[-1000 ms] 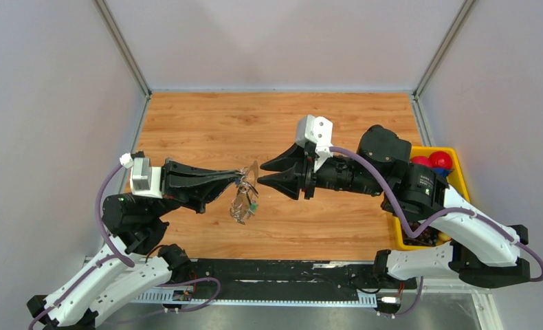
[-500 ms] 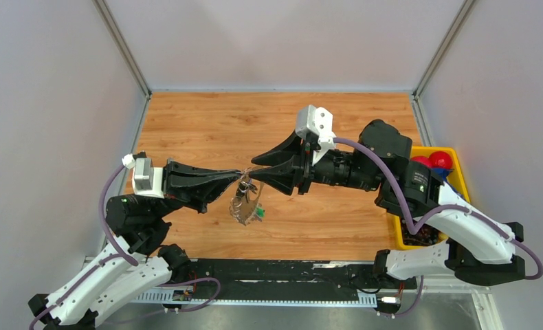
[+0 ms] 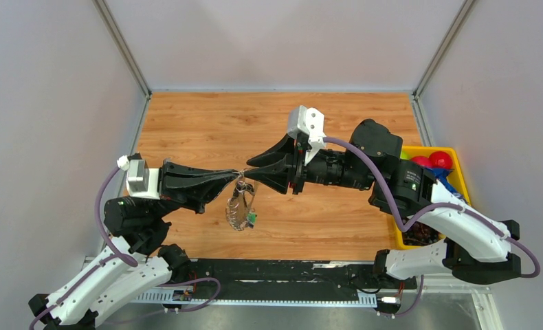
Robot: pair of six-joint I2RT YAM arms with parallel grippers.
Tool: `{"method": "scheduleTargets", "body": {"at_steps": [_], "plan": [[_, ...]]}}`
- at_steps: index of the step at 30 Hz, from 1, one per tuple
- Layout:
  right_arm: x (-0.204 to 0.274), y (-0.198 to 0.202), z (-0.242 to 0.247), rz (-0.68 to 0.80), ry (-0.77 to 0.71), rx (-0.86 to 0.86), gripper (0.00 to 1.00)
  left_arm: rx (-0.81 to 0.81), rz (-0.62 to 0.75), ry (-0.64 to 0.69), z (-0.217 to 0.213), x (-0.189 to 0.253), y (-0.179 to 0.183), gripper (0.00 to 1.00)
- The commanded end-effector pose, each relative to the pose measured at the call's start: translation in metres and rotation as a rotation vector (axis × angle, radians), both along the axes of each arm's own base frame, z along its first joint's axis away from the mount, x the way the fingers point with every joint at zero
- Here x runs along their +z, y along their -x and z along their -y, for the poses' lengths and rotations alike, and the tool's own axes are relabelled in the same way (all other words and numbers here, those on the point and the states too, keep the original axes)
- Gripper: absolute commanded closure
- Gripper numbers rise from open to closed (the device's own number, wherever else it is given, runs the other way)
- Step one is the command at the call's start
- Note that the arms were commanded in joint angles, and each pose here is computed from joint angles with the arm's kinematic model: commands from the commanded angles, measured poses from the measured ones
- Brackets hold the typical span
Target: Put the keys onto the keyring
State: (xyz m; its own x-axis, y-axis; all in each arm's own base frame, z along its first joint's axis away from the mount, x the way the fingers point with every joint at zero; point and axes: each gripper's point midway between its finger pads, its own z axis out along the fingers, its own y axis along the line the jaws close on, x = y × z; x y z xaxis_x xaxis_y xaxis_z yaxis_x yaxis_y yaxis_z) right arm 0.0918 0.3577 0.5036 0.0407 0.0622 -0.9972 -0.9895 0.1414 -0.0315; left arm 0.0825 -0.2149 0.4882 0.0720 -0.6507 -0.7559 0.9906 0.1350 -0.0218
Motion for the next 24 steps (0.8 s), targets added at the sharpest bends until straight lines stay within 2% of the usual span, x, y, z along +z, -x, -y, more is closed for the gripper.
{"method": "scheduleTargets", "body": {"at_steps": [1, 13, 24], "plan": [[0.012, 0.003, -0.001, -0.002, -0.043, 0.01, 0.7, -0.002, 0.047, 0.071, -0.011, 0.018, 0.009, 1.0], [0.004, 0.005, -0.005, -0.017, -0.026, 0.029, 0.71, 0.002, 0.042, 0.076, -0.01, 0.019, 0.007, 1.0], [0.022, 0.009, 0.008, -0.014, -0.085, 0.021, 0.7, 0.0, 0.043, 0.07, -0.008, 0.019, 0.006, 1.0]]}}
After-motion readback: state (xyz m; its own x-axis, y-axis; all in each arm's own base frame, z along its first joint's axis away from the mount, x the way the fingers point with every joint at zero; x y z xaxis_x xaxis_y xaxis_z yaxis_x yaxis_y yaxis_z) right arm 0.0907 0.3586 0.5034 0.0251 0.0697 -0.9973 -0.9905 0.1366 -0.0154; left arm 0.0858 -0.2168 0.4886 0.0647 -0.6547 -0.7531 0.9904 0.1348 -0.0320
